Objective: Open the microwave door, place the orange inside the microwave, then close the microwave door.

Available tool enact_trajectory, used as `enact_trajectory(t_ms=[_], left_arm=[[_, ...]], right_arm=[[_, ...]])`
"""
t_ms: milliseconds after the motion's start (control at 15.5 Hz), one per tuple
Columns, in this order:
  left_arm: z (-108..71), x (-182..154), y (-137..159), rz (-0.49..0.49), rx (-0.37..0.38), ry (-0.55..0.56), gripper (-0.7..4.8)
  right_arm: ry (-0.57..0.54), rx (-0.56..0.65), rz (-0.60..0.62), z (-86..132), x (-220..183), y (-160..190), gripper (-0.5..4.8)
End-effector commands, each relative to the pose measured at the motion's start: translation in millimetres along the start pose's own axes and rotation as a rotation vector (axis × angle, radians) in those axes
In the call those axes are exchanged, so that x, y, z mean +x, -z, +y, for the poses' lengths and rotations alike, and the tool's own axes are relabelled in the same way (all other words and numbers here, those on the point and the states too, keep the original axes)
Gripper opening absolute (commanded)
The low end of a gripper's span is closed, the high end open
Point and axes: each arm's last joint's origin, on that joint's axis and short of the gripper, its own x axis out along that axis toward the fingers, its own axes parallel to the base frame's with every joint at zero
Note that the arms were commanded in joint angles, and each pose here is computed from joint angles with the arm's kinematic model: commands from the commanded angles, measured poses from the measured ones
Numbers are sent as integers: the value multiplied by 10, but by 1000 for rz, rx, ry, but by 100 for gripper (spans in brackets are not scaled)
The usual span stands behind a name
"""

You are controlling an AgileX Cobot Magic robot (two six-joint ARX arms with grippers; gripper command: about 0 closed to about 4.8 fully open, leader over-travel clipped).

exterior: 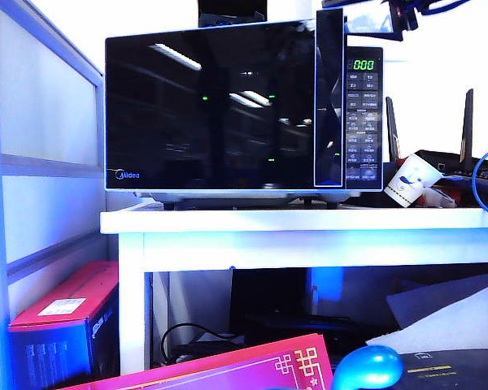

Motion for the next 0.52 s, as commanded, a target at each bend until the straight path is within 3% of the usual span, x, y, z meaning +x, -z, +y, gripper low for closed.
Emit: enact_trajectory(t_ms=[65, 516], left_arm=[[-9, -16, -37, -17, 11, 1, 183], [-5, -9, -46, -31, 18, 0, 183]], right_arm=[[-97, -104, -58, 166, -39, -195, 337], [-158, -61, -32, 222, -22, -170, 336]])
